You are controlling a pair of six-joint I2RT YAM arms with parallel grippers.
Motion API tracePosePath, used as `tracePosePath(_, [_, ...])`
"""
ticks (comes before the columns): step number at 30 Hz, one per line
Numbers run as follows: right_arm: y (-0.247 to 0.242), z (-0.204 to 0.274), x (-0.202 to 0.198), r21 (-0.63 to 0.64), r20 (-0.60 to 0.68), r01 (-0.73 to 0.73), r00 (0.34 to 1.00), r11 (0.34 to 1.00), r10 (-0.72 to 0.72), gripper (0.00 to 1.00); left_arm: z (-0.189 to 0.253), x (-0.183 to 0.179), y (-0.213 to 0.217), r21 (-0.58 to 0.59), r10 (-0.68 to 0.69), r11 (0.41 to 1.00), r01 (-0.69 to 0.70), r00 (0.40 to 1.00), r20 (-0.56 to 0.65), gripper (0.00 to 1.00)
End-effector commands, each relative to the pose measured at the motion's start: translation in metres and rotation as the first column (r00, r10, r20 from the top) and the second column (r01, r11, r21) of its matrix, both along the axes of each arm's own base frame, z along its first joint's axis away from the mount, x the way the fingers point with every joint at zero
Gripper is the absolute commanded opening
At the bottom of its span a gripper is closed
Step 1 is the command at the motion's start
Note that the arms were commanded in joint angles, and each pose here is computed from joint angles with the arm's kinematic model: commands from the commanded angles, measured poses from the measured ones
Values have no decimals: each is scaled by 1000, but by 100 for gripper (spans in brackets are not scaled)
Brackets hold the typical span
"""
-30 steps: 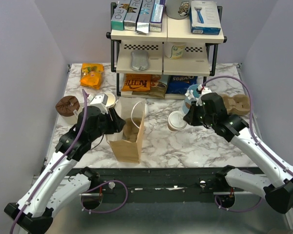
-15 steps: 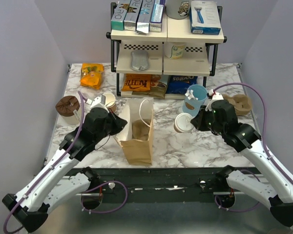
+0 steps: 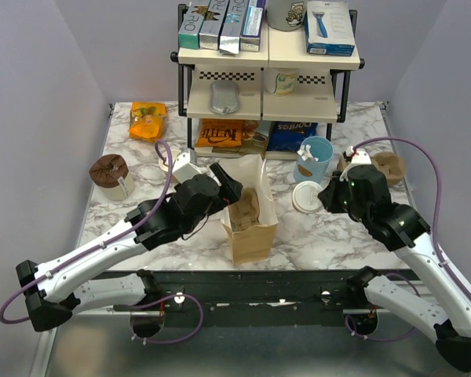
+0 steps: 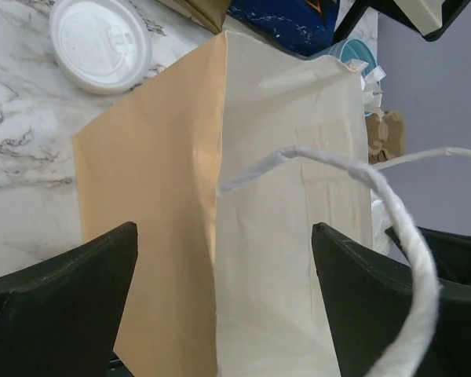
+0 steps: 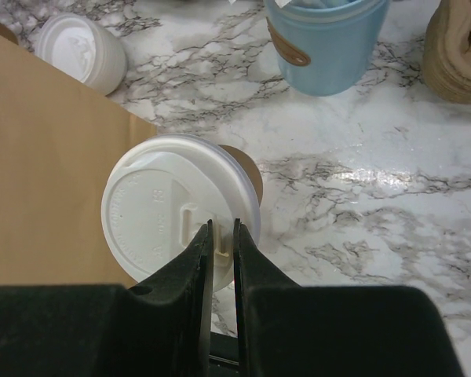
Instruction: Pack the takeout coffee
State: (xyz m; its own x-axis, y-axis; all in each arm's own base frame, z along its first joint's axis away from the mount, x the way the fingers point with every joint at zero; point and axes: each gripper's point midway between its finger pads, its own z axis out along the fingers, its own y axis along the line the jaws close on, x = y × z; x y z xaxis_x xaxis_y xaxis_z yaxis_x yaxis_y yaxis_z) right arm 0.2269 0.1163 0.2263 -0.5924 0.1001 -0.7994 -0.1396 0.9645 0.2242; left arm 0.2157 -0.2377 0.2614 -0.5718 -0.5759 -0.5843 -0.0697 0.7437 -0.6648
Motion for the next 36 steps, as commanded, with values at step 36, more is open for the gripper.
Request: tracePosePath(36, [0,51,-15,30,119,-102,988,994,98,1,28,93,-41,611,-939,277,741,344,8,98])
